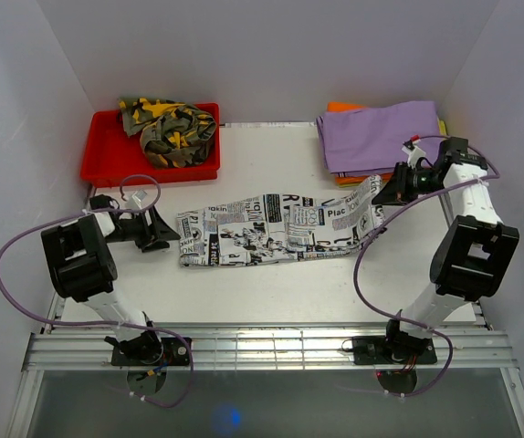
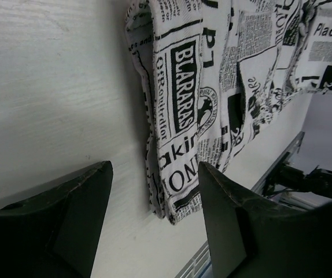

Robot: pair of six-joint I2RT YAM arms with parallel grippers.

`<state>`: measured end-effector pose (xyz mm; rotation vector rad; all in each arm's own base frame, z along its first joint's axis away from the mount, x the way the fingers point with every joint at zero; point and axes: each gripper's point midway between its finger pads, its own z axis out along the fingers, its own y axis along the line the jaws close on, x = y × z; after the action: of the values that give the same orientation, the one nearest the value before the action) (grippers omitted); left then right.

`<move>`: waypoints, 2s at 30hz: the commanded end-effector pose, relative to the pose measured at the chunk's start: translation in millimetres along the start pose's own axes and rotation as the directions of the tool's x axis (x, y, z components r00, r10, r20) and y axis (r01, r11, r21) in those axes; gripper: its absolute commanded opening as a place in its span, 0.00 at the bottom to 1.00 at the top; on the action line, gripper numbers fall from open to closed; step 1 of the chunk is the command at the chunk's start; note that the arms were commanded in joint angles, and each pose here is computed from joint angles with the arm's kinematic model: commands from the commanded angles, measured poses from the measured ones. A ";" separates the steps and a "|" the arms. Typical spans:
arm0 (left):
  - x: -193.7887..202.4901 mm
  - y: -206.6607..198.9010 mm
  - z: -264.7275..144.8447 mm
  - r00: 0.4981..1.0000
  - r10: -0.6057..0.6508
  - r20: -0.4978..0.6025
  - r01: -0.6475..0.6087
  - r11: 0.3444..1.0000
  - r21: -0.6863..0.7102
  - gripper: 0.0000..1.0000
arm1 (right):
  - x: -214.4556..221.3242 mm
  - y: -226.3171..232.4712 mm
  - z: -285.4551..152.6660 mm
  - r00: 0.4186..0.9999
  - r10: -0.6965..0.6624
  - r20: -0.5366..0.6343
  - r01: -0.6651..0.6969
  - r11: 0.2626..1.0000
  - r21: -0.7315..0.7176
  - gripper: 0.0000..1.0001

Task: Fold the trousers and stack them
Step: Fold the trousers

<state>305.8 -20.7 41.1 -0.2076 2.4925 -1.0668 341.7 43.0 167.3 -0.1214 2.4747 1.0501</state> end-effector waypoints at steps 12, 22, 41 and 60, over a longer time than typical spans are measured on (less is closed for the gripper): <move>12.4 2.5 41.7 0.980 -0.191 -0.060 0.196 0.977 0.080 0.33 | -35.6 126.9 68.3 0.992 -0.101 0.073 0.107 0.992 -0.070 0.08; 21.6 1.1 54.3 0.973 -0.210 -0.094 0.219 0.971 0.098 0.00 | -28.9 212.7 144.9 0.979 -0.202 0.001 0.198 0.957 -0.213 0.08; 37.9 -16.6 81.1 0.980 -0.159 -0.121 0.164 0.986 0.033 0.00 | 32.9 269.4 268.2 0.948 -0.272 -0.167 0.225 0.941 -0.253 0.08; 44.5 -11.2 97.4 0.980 -0.146 -0.132 0.140 0.989 -0.052 0.00 | 83.3 309.4 298.7 0.931 -0.254 -0.261 0.167 0.935 -0.314 0.08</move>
<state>311.2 -121.4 15.7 -0.3228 2.5334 -1.4072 302.2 457.9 136.6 -0.6497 2.5399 1.2892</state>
